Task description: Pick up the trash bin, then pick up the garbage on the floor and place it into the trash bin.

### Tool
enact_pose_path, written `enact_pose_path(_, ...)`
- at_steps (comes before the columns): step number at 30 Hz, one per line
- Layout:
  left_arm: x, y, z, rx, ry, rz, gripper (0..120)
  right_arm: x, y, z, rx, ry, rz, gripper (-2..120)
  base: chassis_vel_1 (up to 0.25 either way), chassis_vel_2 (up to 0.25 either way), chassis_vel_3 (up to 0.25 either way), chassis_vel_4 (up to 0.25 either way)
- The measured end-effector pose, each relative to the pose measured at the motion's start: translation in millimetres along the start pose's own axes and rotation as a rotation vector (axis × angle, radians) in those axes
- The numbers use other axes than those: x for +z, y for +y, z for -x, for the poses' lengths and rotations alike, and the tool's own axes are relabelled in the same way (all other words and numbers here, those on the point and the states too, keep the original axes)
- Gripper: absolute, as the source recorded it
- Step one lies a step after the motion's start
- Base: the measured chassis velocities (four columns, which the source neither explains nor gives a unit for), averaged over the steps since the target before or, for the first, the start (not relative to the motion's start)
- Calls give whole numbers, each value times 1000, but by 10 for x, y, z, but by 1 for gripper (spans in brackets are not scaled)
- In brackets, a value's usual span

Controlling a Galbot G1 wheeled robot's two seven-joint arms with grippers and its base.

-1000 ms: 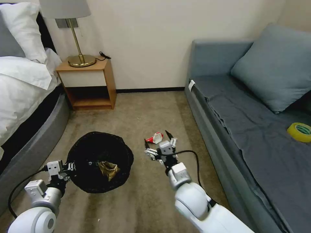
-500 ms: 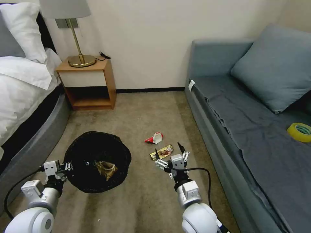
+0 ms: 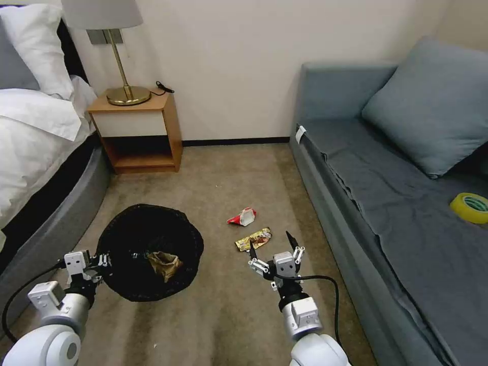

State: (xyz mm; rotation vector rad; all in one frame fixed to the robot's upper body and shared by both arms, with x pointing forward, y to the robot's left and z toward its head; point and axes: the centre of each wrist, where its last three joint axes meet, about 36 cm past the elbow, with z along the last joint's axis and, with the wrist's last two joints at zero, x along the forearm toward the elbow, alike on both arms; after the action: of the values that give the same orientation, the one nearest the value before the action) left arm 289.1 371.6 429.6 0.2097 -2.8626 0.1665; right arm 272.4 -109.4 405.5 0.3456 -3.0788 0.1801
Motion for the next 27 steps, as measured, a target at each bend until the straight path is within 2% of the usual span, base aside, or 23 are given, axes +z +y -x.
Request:
enact_pose_path(12,-8,72,-1,-15,1,-3,2,-33,-20,-21,-18,26,1,100,0,0,0,0)
enact_pose_path(27,-20,81,12,-17,-3,-4,2,-17,-41,-26,-33,20,-2,100,0,0,0,0)
